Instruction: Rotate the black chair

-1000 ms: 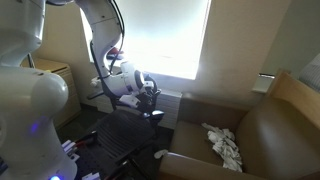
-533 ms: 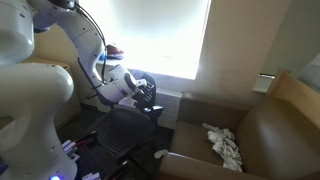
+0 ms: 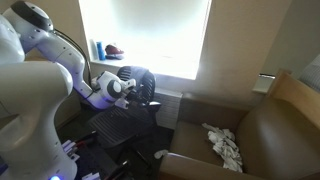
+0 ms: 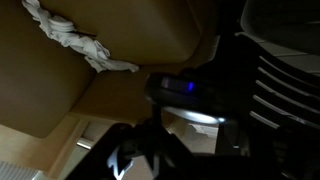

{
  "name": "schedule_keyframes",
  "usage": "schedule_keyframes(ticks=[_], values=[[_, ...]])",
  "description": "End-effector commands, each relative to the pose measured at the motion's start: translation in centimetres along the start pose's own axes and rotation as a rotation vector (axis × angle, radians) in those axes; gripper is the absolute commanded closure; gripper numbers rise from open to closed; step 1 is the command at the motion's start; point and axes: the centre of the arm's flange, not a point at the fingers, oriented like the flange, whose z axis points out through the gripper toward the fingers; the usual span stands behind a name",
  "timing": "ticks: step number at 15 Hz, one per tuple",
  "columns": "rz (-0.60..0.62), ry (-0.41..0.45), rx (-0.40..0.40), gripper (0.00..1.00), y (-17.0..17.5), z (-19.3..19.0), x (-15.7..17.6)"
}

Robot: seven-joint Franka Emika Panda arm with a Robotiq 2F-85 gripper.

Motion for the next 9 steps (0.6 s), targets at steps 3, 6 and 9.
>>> schedule_keyframes(ticks=[3, 6, 9], values=[[-0.047, -0.081, 0.143, 0.65, 5.6, 1.4, 0.1], [-0.11, -0.071, 0.244, 0.65, 8.3, 0.4, 4.3], [-0.164, -0.053, 0.349, 0.65, 9.4, -0.2, 7.7]])
